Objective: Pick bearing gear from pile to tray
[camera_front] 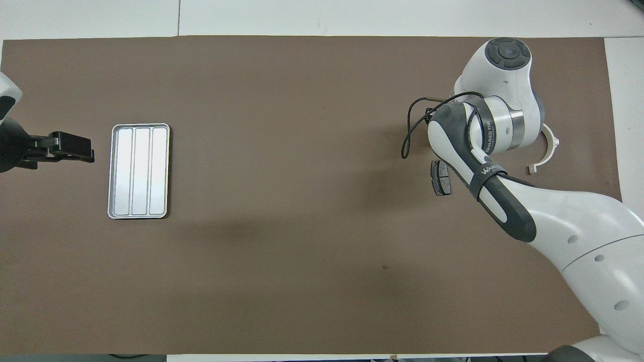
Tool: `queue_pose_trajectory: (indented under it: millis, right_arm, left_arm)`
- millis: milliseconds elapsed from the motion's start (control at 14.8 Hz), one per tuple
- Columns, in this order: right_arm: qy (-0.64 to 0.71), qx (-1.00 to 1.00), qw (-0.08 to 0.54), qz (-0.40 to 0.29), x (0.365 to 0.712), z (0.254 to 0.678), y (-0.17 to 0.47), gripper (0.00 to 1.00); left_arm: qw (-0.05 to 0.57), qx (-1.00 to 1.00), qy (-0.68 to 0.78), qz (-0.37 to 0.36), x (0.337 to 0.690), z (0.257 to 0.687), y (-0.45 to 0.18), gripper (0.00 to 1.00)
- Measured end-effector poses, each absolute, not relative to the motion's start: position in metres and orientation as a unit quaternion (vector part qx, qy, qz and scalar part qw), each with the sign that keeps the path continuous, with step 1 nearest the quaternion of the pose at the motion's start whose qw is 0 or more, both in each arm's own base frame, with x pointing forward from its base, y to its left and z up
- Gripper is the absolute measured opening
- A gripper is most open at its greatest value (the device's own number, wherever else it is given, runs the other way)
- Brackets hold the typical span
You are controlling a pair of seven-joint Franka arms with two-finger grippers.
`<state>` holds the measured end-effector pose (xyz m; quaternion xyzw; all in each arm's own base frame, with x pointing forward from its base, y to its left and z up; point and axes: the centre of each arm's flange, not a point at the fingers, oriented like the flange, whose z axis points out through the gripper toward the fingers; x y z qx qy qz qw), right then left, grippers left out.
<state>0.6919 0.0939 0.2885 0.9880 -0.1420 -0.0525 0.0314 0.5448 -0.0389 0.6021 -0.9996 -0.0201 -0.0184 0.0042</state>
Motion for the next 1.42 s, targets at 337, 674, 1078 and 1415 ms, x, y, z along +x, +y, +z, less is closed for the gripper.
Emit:
queue_pose_trajectory:
  millis: [337, 674, 1078, 1415]
  right_arm:
    - [-0.136, 0.988, 0.038, -0.065, 0.693, 0.326, 0.096, 0.33]
    - [-0.143, 0.987, 0.024, -0.065, 0.673, 0.421, 0.154, 0.33]
    - [-0.329, 0.943, -0.022, -0.034, 0.601, 0.472, 0.361, 0.33]
    - [-0.412, 0.909, -0.047, -0.026, 0.556, 0.408, 0.469, 0.33]
  left_arm:
    - [0.004, -1.0, -0.021, -0.022, 0.546, 0.6, -0.038, 1.0]
    - [0.004, -0.999, -0.023, -0.024, 0.547, 0.596, -0.037, 1.0]
    - [0.004, -0.999, -0.024, -0.025, 0.547, 0.595, -0.036, 1.0]
    - [0.004, -0.999, -0.039, -0.031, 0.55, 0.59, -0.018, 1.0]
